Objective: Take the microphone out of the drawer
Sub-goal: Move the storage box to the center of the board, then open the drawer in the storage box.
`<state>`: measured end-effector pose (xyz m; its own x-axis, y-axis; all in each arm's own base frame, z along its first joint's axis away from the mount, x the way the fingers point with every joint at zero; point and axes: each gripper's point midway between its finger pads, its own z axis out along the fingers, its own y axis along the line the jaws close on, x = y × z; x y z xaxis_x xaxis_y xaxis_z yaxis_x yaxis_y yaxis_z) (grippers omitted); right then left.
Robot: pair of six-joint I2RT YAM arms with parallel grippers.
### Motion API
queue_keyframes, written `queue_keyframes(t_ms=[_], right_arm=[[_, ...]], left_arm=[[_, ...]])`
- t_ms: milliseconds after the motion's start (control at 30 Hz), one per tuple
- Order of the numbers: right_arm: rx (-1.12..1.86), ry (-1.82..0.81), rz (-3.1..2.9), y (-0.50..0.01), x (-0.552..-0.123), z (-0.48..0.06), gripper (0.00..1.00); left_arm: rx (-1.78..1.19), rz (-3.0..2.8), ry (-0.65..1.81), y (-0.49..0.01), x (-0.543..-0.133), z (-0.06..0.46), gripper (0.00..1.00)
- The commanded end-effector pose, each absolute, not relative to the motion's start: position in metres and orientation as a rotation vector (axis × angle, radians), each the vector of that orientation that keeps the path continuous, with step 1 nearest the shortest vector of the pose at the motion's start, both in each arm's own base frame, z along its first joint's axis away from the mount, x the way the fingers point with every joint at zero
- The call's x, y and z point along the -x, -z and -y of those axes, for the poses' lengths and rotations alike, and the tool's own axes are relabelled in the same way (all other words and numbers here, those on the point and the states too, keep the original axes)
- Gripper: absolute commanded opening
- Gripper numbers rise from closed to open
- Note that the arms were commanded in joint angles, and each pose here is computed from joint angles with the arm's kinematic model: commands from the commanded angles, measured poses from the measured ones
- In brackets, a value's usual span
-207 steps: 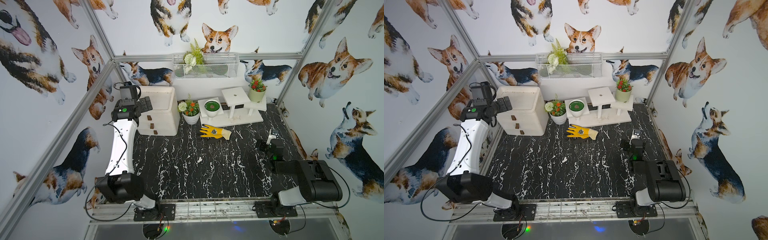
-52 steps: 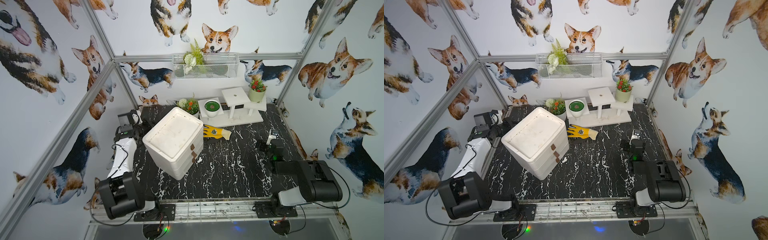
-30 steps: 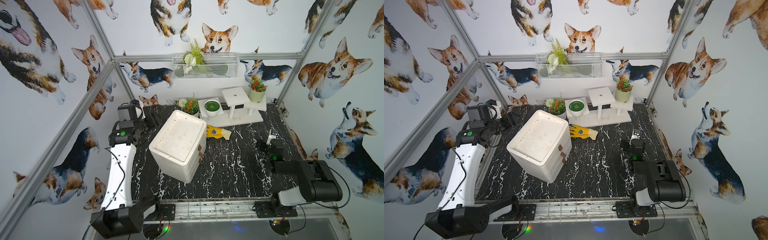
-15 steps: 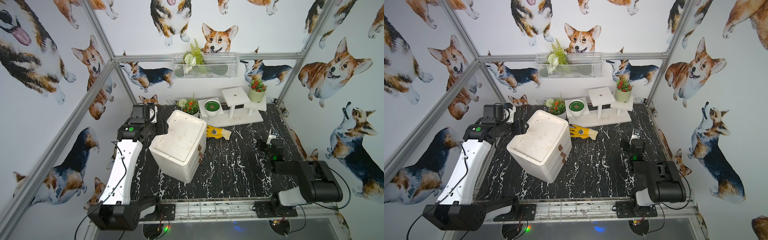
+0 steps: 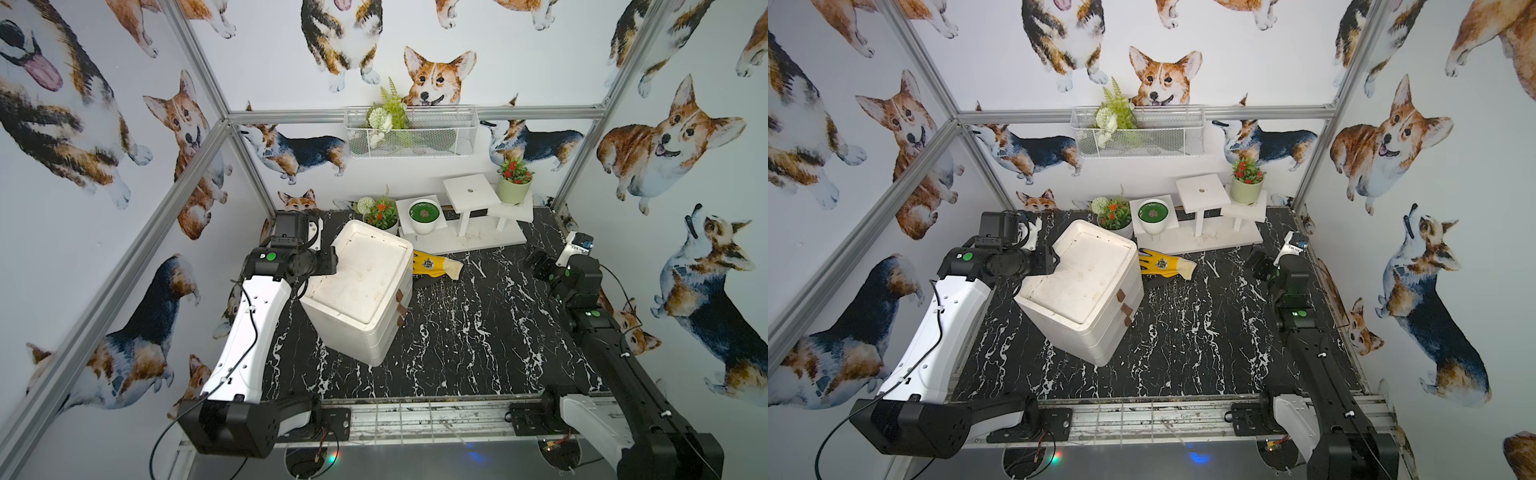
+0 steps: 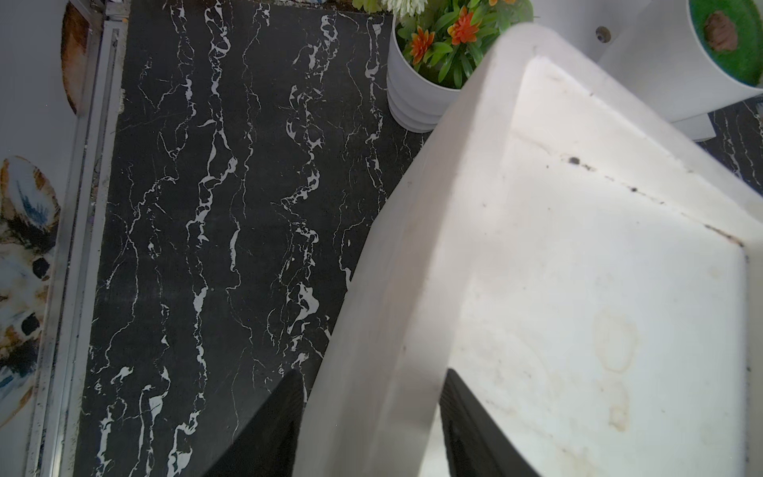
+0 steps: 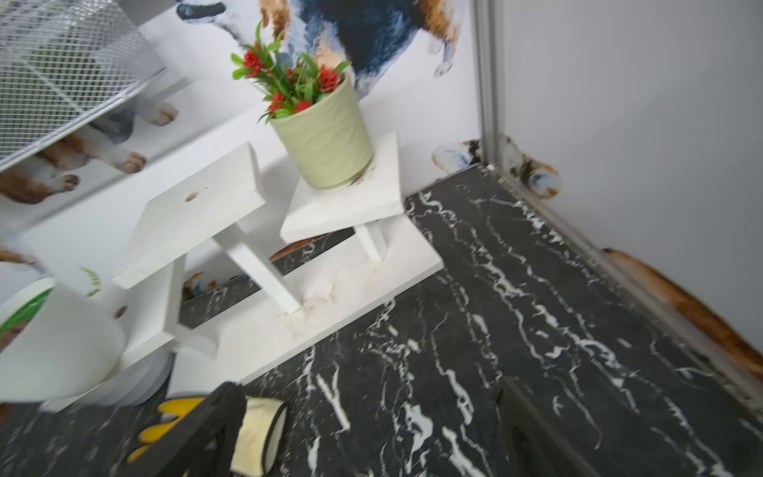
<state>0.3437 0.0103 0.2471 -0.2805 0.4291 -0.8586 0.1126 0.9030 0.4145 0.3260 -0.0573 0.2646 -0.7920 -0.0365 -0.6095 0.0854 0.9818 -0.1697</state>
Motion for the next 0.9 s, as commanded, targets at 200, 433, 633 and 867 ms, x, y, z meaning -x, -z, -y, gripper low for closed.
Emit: queue_keyframes(t_ms=[200,433,633,867], right_arm=[[-0.297,-1.028,-2.076,-0.250,-0.294,-0.125,0.84],[-0.170,-1.266,-2.098,-0.253,-0.273,-0.198,0.78],[-0.079,-1.461,-2.124,-0.243,-0.267,-0.252,0.69],[-0.043,-1.582,-2.127,-0.231,-0.275,-0.295,0.66]], left_arm=[[-0.053,-2.442,0.266,-0.266,-0.322,0.072,0.36],[-0.010,-2.430,0.282,-0.270,-0.313,0.079,0.26],[0.067,-2.426,0.275,-0.267,-0.304,0.078,0.21],[0.056,-2.428,0.273,-0.264,-0.295,0.080,0.20]])
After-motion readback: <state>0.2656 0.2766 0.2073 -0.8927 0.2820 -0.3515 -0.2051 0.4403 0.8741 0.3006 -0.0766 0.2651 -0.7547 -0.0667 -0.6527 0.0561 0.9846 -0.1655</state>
